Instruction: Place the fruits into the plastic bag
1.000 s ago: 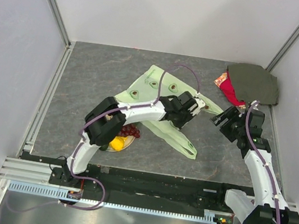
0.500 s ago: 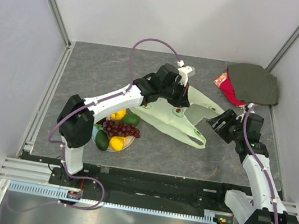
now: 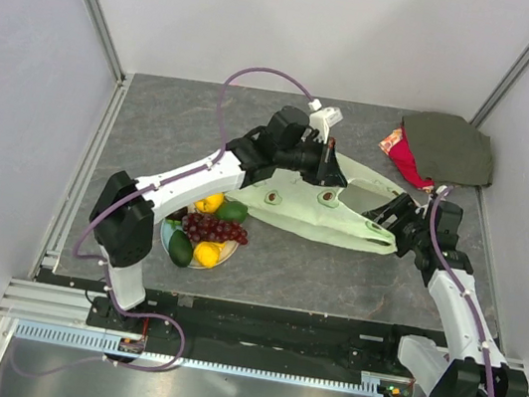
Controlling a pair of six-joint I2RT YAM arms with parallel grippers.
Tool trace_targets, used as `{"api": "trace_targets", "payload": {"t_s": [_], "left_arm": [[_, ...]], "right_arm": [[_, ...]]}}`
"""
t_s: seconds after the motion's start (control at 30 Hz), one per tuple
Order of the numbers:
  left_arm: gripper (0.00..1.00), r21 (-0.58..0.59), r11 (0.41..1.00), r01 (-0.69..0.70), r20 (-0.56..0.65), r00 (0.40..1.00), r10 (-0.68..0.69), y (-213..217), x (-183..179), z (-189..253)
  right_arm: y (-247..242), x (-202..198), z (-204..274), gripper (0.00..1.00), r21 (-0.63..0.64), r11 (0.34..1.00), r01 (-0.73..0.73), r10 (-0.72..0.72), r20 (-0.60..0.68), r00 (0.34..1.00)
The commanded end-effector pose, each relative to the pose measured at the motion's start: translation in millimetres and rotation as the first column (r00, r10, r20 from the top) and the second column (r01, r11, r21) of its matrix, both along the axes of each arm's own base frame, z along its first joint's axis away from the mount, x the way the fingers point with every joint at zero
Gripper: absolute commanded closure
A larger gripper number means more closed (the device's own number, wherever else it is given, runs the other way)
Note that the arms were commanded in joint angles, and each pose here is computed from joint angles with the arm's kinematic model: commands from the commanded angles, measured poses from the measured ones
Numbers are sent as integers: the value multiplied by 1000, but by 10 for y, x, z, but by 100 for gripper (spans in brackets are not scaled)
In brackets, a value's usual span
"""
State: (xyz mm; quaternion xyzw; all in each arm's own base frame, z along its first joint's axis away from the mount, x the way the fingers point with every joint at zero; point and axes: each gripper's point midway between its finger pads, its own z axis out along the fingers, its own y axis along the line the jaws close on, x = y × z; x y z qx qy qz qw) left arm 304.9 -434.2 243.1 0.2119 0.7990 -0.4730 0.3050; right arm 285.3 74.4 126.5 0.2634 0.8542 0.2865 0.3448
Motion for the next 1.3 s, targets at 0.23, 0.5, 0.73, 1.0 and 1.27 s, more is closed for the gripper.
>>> {"api": "trace_targets", "payload": {"t_s": [0.23, 0.5, 0.73, 1.0, 1.27], "left_arm": [[98, -187, 982, 21, 60, 998, -9, -41, -74, 735], [99, -258, 966, 31, 58, 998, -16, -95, -83, 859], [98, -286, 958, 26, 54, 998, -11, -94, -92, 896], [99, -334, 942, 42, 31, 999, -34, -93, -139, 887], [98, -347, 938, 16, 43, 999, -1, -25, -71, 880]], "right_arm": [[-100, -132, -219, 11, -40, 997, 59, -64, -137, 988], [27, -191, -279, 7, 66, 994, 86, -73, -184, 980], [180, -121, -259, 9, 177, 977, 121, -86, -191, 978], [96, -6, -275, 29, 137, 979, 151, -129, -161, 979], [265, 106, 37, 25, 275, 945, 175, -151, -109, 983]]}}
